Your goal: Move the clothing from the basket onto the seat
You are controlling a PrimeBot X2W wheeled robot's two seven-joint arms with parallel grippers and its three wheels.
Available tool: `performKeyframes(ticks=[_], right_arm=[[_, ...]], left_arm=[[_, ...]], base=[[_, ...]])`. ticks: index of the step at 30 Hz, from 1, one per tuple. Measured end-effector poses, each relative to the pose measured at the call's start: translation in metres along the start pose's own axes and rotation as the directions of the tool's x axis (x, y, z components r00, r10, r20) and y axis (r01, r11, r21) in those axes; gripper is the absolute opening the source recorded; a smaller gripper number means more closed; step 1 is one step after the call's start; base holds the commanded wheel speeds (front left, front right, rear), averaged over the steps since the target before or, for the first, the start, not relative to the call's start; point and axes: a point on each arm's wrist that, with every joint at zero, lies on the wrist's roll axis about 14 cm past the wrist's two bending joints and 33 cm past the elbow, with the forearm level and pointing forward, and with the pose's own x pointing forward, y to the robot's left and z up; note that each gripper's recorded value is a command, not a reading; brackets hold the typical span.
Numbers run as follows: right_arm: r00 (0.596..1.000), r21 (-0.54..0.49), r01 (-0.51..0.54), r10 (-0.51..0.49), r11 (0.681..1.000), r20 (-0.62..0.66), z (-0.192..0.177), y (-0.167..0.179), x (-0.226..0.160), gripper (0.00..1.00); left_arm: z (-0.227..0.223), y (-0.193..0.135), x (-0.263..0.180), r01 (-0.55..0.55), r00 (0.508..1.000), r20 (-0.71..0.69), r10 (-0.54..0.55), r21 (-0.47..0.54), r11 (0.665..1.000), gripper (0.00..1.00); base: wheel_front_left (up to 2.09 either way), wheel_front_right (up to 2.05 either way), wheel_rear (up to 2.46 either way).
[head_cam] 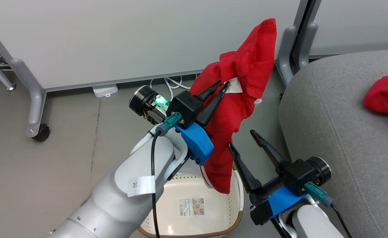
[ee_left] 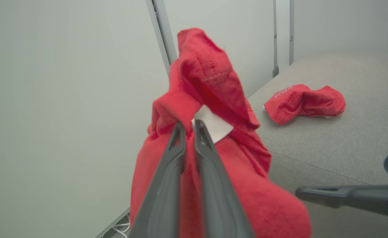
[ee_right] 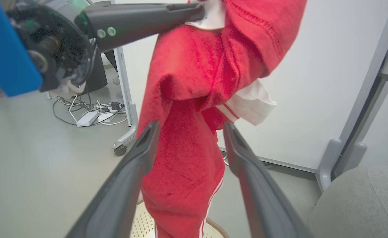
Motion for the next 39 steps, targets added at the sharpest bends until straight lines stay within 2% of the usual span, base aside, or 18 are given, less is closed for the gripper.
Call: performKeyframes(ticks=[11, 18, 26, 27, 28, 29, 39], right_arm=[[0.996, 0.024, -0.083, 0.084, 0.996, -0.036, -0.013, 0.023, 0.019, 1.00], [0.994, 0.025, -0.100, 0.102, 0.995, -0.048, -0.016, 0.024, 0.036, 1.00], [0.993, 0.072, -0.115, 0.118, 0.991, -0.029, -0.009, 0.027, 0.051, 1.00], [0.993, 0.078, -0.115, 0.118, 0.990, -0.028, -0.009, 0.027, 0.051, 0.76], [0.993, 0.084, -0.115, 0.118, 0.990, -0.027, -0.009, 0.027, 0.052, 0.26], [0.993, 0.089, -0.116, 0.118, 0.989, -0.027, -0.009, 0.028, 0.052, 0.00], [0.992, 0.089, -0.125, 0.127, 0.988, -0.015, -0.003, 0.030, 0.054, 0.00]], left_arm=[[-0.001, 0.002, 0.002, 0.000, 1.000, 0.001, 0.000, 0.001, 1.000, 0.00], [-0.001, 0.002, 0.003, 0.006, 1.000, 0.002, -0.006, -0.001, 1.000, 0.00], [-0.004, 0.004, 0.002, 0.004, 1.000, -0.002, -0.004, -0.004, 1.000, 0.00], [-0.004, 0.004, 0.002, 0.004, 1.000, -0.003, -0.004, -0.004, 1.000, 0.00], [-0.004, 0.004, 0.002, 0.004, 1.000, -0.003, -0.004, -0.004, 1.000, 0.00], [-0.004, 0.004, 0.002, 0.004, 1.000, -0.003, -0.004, -0.005, 1.000, 0.00], [0.000, 0.003, 0.002, 0.005, 1.000, 0.005, -0.005, -0.006, 1.000, 0.00]], base=[[0.00, 0.00, 0.00], [0.00, 0.00, 0.00], [0.00, 0.00, 0.00], [0.00, 0.00, 0.00], [0.00, 0.00, 0.00], [0.00, 0.00, 0.00], [0.00, 0.00, 0.00]])
